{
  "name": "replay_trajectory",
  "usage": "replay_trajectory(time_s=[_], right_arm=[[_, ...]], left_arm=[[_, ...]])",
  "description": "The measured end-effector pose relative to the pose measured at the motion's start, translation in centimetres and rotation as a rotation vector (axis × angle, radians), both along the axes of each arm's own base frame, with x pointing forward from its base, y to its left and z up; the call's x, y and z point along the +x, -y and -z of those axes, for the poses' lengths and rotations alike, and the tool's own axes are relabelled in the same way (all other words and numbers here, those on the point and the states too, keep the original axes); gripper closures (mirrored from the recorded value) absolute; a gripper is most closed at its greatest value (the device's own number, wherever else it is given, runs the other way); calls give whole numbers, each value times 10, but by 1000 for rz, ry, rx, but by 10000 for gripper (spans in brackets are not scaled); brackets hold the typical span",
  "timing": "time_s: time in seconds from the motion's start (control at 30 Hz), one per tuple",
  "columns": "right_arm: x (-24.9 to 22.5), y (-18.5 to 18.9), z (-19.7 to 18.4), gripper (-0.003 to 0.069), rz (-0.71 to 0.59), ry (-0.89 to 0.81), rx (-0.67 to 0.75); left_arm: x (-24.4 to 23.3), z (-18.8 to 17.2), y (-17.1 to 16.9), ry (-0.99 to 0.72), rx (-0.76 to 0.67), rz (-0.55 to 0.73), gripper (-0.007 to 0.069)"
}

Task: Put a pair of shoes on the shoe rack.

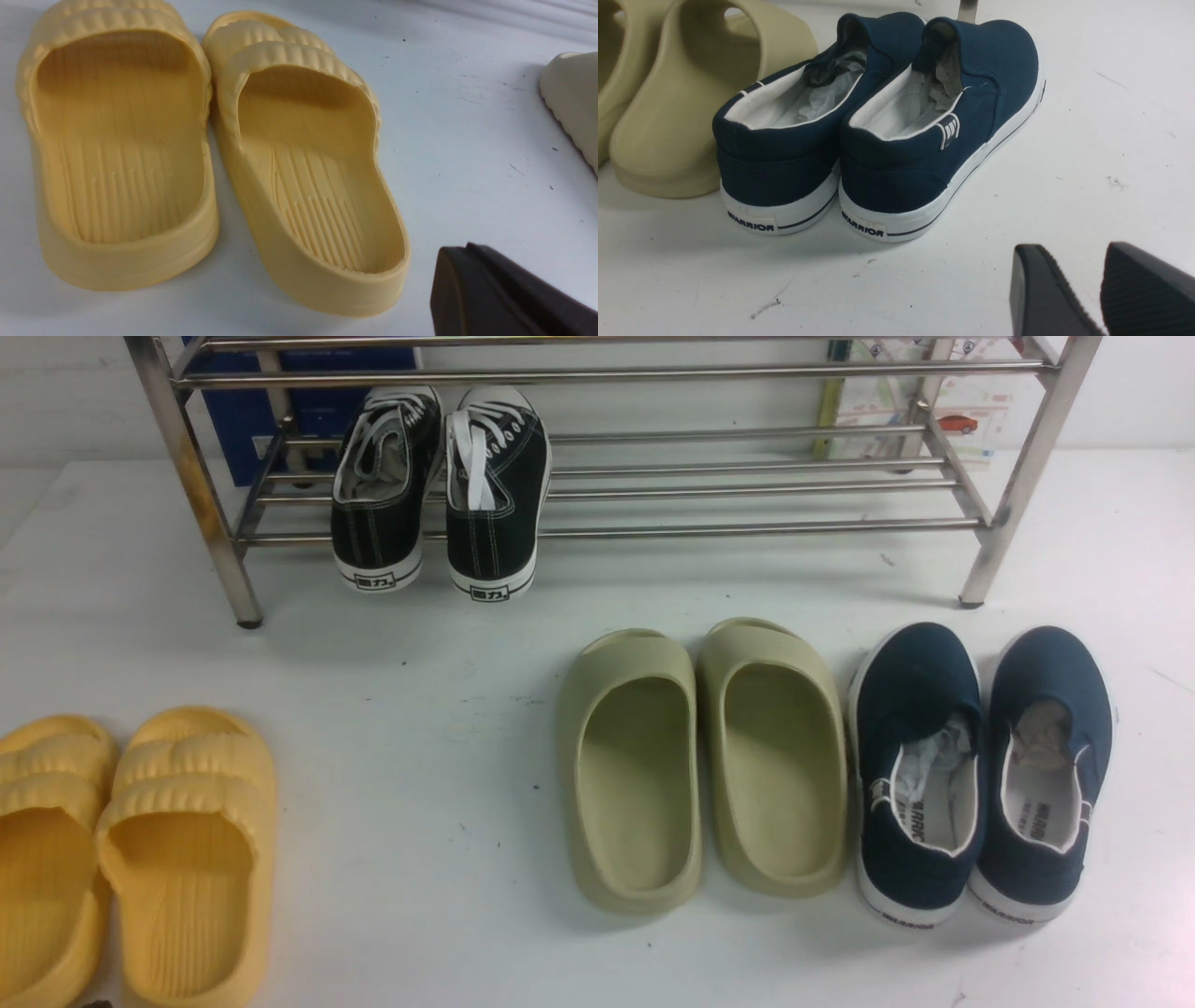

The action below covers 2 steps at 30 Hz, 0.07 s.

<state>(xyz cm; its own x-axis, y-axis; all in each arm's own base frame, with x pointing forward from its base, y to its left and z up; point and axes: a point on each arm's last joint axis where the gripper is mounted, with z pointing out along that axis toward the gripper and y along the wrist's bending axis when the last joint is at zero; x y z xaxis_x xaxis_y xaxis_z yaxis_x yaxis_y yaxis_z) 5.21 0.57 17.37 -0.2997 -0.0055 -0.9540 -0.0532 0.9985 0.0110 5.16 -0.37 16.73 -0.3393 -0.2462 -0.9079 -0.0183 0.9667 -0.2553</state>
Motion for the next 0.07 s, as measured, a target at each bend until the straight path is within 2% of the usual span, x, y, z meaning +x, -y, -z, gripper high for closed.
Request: replay_trajectory(time_s=[0.07], right_arm=[[0,0,0,420,0,0,0]], left_arm=[[0,0,0,0,0,0,625]])
